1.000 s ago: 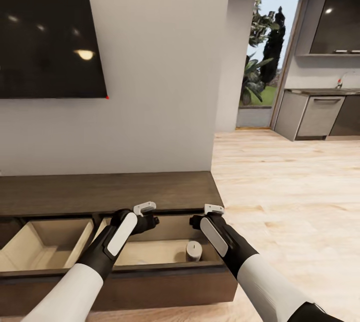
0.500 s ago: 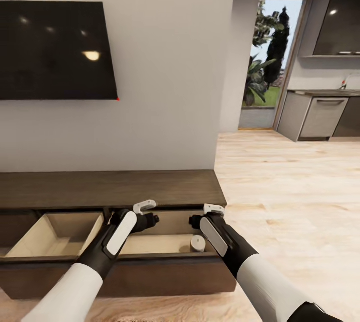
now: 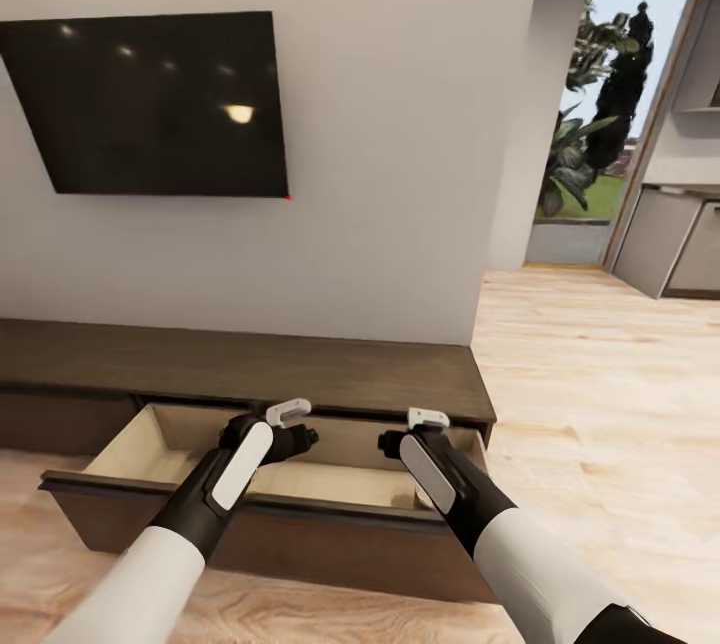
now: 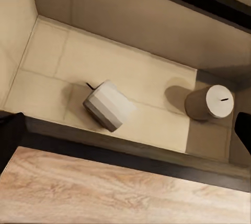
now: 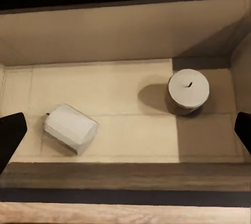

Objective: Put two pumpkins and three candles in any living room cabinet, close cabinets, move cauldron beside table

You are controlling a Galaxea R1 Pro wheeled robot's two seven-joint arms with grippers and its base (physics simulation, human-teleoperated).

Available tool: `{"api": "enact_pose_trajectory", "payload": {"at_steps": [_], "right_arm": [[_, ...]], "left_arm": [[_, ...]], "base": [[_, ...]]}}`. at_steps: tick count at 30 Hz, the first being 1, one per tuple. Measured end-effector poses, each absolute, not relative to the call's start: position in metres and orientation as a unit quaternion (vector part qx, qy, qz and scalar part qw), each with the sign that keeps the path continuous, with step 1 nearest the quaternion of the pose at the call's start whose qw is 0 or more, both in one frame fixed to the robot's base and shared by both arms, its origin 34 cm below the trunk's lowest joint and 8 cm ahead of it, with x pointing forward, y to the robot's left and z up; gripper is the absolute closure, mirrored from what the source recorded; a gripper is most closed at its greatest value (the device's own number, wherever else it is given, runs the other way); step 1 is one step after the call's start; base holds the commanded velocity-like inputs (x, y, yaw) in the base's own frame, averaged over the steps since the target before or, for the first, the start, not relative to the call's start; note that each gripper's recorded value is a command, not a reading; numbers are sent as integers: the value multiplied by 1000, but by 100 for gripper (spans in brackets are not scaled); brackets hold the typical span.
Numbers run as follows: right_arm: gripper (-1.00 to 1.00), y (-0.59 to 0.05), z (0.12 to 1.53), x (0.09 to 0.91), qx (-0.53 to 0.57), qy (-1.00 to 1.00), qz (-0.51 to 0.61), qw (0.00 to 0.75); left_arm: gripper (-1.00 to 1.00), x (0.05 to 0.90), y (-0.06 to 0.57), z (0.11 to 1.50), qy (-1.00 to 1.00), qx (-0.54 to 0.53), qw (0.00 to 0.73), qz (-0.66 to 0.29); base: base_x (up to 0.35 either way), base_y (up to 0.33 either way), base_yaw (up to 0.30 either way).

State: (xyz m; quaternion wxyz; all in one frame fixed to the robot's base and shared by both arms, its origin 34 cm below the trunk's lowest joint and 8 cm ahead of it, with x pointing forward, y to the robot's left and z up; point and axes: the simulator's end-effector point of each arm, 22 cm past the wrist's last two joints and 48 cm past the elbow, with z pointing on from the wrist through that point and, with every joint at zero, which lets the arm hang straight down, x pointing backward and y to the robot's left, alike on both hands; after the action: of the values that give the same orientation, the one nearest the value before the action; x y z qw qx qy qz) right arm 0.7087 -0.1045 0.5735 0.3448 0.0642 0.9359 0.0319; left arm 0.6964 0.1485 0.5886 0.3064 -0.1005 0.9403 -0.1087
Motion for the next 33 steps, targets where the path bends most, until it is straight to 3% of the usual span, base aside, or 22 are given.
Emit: {"api": "enact_pose_trajectory", "payload": {"at_steps": [23, 33], "right_arm": [[-100, -103, 578, 710, 64, 935, 32, 348], [-100, -102, 573, 710, 62, 937, 31, 343]], "left_arm": [[-100, 697, 150, 587, 941, -102, 305, -108], [-100, 696, 150, 581, 942, -103, 301, -108]], "base": [[-205, 30, 287], [-33, 14, 226]]}}
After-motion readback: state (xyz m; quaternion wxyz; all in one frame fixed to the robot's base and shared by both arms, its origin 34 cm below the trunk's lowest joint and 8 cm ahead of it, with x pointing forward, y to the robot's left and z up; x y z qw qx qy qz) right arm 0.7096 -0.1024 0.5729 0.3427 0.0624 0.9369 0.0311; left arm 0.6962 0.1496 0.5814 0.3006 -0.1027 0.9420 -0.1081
